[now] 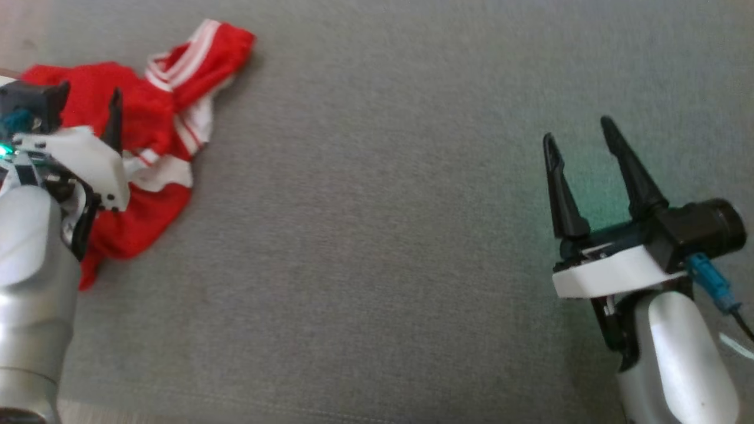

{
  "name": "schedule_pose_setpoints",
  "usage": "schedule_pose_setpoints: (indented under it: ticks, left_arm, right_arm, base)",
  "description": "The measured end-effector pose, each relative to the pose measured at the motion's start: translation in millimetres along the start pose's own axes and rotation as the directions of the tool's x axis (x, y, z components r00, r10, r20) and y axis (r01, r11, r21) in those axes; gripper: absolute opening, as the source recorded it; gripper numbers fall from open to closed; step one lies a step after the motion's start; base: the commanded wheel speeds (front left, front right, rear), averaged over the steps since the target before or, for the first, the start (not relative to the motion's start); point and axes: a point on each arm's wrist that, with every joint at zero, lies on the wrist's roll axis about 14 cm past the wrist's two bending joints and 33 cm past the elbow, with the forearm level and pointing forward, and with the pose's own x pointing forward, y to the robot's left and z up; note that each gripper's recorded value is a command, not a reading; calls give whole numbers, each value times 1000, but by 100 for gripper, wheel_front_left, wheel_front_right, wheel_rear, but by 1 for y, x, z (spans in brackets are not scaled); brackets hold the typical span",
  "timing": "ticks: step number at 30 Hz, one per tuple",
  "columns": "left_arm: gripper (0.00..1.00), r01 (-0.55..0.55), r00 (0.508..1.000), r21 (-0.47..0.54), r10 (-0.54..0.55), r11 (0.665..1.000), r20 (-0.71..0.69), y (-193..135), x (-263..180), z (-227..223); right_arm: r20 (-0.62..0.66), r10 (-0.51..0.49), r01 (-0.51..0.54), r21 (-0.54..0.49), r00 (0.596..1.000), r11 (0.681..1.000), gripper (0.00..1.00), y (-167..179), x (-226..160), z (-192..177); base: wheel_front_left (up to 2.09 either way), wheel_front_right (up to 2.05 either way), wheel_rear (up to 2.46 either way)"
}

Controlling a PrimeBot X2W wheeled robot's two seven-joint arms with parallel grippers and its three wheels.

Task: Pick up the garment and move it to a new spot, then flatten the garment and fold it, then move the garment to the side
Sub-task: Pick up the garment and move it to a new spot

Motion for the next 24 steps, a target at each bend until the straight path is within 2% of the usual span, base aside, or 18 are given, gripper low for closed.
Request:
schedule_pose_setpoints:
  ticks: [7, 11, 12, 13, 14, 19, 24]
  left_arm:
    - [100, 139, 963, 72, -118, 988, -242, -42, 32, -45]
    - [100, 157, 950, 66, -132, 985, -285, -41, 39, -45]
    - [91, 164, 947, 61, -140, 985, -289, -43, 40, -45]
    - [29, 167, 946, 50, -146, 985, -288, -45, 39, -45]
    - [0, 173, 947, 50, -152, 984, -283, -46, 38, -44]
    - [0, 173, 967, 65, -157, 983, -202, -44, 35, -31]
    - [0, 157, 987, 60, -159, 986, 35, -39, 28, 24]
  right_arm:
    - [-34, -61, 61, 0, 998, 998, 100, -26, -2, -18]
    - [-48, -84, 84, -4, 995, 996, 100, -33, -6, -23]
    - [-47, -87, 87, -5, 995, 996, 100, -35, -7, -22]
    - [-45, -89, 89, -7, 995, 996, 100, -35, -7, -21]
    - [-40, -90, 90, -9, 995, 996, 100, -35, -8, -19]
    - [-19, -95, 95, -18, 995, 995, 100, -37, -8, -9]
    - [21, -103, 103, -5, 994, 995, 100, -36, -15, 5]
  base:
    - [0, 0, 0]
    - [0, 0, 0]
    - [0, 0, 0]
    - [0, 0, 0]
    - [0, 0, 0]
    - [0, 0, 0]
    - [0, 0, 0]
